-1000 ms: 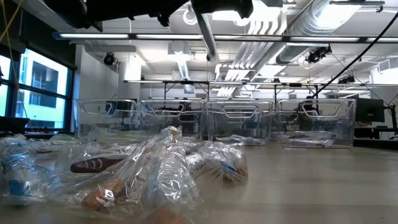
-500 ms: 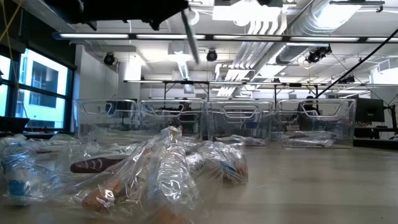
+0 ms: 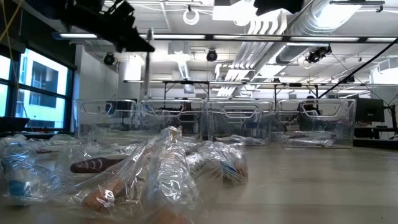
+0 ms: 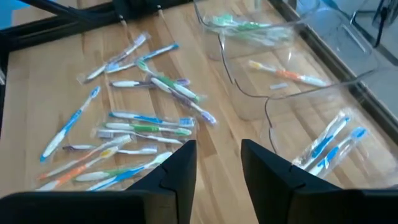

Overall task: Pick & Place Toothbrushes
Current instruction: Put the green toothbrush into the left transparent bin

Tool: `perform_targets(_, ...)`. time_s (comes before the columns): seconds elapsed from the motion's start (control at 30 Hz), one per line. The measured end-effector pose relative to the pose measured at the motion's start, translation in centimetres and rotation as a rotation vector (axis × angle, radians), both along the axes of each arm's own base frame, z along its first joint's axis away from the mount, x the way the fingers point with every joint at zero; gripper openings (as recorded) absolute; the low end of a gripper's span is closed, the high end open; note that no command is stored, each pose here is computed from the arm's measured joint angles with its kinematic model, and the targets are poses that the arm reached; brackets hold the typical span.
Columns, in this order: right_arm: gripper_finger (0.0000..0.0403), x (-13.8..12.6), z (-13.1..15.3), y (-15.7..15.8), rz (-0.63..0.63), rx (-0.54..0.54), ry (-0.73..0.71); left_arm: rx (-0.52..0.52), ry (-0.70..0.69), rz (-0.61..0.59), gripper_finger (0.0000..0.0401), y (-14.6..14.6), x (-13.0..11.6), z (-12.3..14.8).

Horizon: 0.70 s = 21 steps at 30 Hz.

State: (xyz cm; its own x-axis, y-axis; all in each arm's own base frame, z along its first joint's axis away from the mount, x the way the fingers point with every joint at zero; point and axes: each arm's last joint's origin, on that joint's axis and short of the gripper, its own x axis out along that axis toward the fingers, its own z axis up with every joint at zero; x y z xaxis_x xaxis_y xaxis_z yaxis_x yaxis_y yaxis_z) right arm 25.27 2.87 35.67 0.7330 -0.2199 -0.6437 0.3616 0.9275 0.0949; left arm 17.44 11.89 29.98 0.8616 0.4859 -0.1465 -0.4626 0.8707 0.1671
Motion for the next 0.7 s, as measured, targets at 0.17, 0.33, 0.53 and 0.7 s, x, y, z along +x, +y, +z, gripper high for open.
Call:
perform_targets(0.17, 0.0113, 0.7, -0.7, 0.1, -0.003, -0.002, 0.03, -0.073, 0.073, 0.129, 0.001, 1.8, -1.9, -0.9)
perform_targets(0.33, 0.0114, 1.6, -1.6, 0.2, -0.006, -0.011, 0.065, -0.201, 0.199, 0.223, 0.001, 2.4, -3.3, -2.5)
perform_targets(0.53, 0.0111, 2.6, -2.7, 0.3, -0.003, -0.025, 0.11, -0.252, 0.276, 0.269, 0.0025, 2.4, -3.8, -3.3)
perform_targets(0.7, 0.0106, 3.0, -3.2, 0.3, -0.004, -0.027, 0.126, -0.252, 0.276, 0.27, 0.0038, 2.4, -3.8, -3.3)
